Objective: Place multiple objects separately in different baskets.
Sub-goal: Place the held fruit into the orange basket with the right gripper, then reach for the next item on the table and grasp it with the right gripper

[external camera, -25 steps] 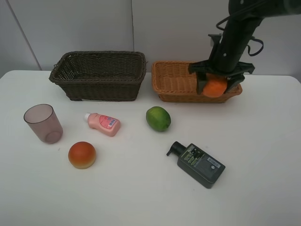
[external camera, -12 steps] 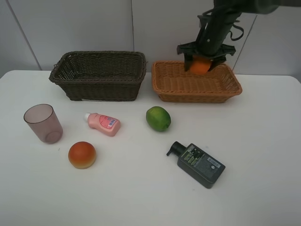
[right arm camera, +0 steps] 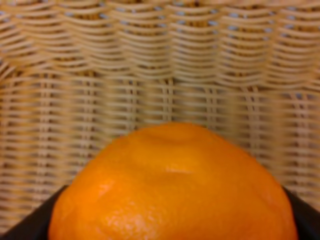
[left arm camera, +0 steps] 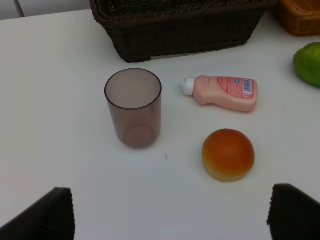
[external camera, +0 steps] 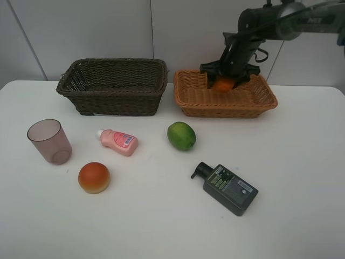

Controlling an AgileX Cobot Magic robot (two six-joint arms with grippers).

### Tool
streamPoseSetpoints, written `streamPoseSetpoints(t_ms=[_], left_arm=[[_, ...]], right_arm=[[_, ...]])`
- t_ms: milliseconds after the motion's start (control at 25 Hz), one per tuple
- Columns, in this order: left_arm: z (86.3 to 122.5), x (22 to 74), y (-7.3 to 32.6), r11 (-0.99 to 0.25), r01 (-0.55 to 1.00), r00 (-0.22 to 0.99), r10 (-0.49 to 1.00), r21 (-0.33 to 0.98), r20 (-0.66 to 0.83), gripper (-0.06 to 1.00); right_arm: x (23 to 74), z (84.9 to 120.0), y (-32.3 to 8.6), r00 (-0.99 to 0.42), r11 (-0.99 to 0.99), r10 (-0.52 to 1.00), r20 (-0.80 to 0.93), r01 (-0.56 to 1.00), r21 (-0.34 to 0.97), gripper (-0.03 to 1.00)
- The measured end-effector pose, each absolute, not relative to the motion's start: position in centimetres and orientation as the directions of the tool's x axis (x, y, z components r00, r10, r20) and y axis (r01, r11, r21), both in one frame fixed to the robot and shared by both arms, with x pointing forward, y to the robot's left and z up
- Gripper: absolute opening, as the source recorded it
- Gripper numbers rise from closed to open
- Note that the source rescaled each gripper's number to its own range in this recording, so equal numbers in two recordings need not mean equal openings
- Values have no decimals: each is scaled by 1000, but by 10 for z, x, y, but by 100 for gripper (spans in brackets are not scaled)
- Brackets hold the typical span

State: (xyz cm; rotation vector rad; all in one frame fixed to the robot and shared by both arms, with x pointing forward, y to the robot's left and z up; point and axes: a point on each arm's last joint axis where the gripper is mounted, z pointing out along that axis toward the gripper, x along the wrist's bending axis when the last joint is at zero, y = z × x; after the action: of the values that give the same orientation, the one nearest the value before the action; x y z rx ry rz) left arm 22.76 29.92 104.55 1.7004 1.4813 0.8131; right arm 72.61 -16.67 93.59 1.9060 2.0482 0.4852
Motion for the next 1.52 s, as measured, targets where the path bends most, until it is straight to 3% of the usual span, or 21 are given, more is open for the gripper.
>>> streamPoseSetpoints(t_ms=[400, 440, 600, 720, 960, 1200, 1520], left_arm=[[1045, 228, 299, -73, 531, 138, 990, 844, -1, 100], [1045, 228, 299, -73, 531, 138, 990, 844, -1, 100], [1045, 228, 299, -73, 531, 138, 990, 844, -1, 100], [1045, 228, 299, -73, 531, 138, 990, 844, -1, 100], [1045, 228, 299, -73, 531, 138, 990, 844, -1, 100], [1045, 228, 299, -73, 531, 138, 990, 844, -1, 100], [1045, 228, 299, -73, 531, 138, 990, 844, -1, 100]], right_arm=[[731, 918, -165, -79, 64, 997, 14, 892, 448, 21], [731, 919, -165, -79, 64, 997, 15, 889, 453, 27], [731, 919, -165, -80, 65, 997, 14, 890, 452, 83], [730, 926, -165, -78, 64, 997, 13, 890, 451, 97], [714, 967, -164, -74, 64, 997, 5, 902, 426, 100], [679, 1014, -132, -63, 49, 998, 26, 921, 385, 100], [609, 1020, -92, -148, 137, 989, 19, 950, 282, 100]])
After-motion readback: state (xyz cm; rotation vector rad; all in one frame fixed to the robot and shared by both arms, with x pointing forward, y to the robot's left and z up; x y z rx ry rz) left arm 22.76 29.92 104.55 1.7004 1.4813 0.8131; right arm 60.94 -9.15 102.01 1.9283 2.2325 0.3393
